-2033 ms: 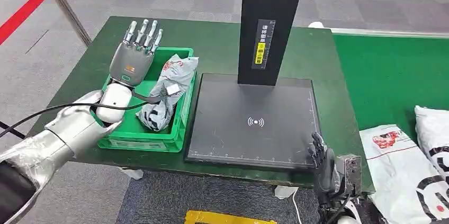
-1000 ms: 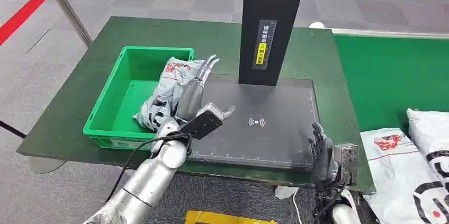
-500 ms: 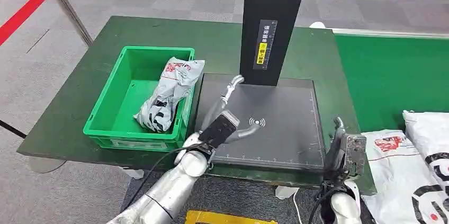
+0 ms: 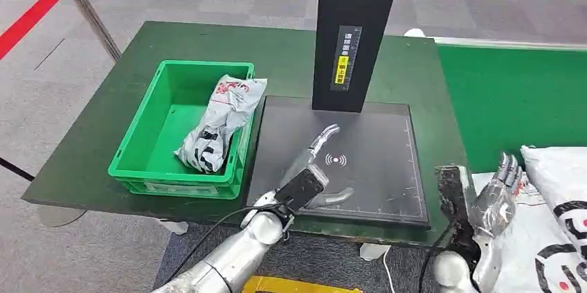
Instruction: Moved the parcel from conveyor to table for the left to box.
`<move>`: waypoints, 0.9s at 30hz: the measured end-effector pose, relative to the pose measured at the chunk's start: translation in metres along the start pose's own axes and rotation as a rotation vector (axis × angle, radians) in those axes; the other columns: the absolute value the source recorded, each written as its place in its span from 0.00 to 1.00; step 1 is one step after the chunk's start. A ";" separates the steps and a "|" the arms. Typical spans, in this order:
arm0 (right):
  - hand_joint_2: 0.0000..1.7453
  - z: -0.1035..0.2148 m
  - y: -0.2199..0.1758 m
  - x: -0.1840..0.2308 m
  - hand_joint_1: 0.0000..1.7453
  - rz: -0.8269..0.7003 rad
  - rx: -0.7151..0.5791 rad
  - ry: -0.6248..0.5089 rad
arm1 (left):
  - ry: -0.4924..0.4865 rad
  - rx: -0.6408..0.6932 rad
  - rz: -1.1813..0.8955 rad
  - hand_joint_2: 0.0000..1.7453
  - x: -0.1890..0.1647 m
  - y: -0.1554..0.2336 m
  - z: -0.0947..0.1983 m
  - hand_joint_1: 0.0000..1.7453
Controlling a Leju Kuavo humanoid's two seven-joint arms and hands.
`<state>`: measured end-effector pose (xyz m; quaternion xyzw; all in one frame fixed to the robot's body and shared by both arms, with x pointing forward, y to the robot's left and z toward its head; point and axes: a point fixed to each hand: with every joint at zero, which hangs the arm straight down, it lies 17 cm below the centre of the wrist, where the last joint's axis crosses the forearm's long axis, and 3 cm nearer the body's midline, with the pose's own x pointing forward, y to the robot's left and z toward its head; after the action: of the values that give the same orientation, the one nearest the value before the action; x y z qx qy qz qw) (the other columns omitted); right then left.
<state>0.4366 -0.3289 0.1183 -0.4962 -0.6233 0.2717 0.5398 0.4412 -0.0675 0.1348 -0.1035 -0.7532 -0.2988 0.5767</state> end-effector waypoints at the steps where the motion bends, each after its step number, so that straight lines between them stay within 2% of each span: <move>1: 1.00 0.002 0.006 -0.012 0.00 0.092 0.061 0.018 | -0.001 -0.010 0.002 1.00 0.000 -0.002 0.000 0.00; 4: 1.00 0.007 0.012 -0.057 0.00 0.284 0.210 0.091 | -0.006 -0.033 0.011 1.00 0.000 -0.006 0.002 0.00; 11: 1.00 0.021 0.010 -0.129 0.00 0.461 0.388 0.116 | -0.010 -0.039 0.020 1.00 0.000 -0.007 0.005 0.00; 16: 1.00 0.038 0.002 -0.168 0.00 0.516 0.451 0.149 | -0.008 -0.020 0.026 1.00 -0.002 -0.001 0.011 0.00; 27: 1.00 0.047 -0.003 -0.202 0.00 0.509 0.543 0.184 | -0.007 -0.016 0.035 1.00 -0.003 0.001 0.015 0.00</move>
<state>0.3758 -0.5045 0.0270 -0.4963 -0.3344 0.5068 0.6205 0.4301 -0.0577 0.1299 -0.1223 -0.7507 -0.2947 0.5785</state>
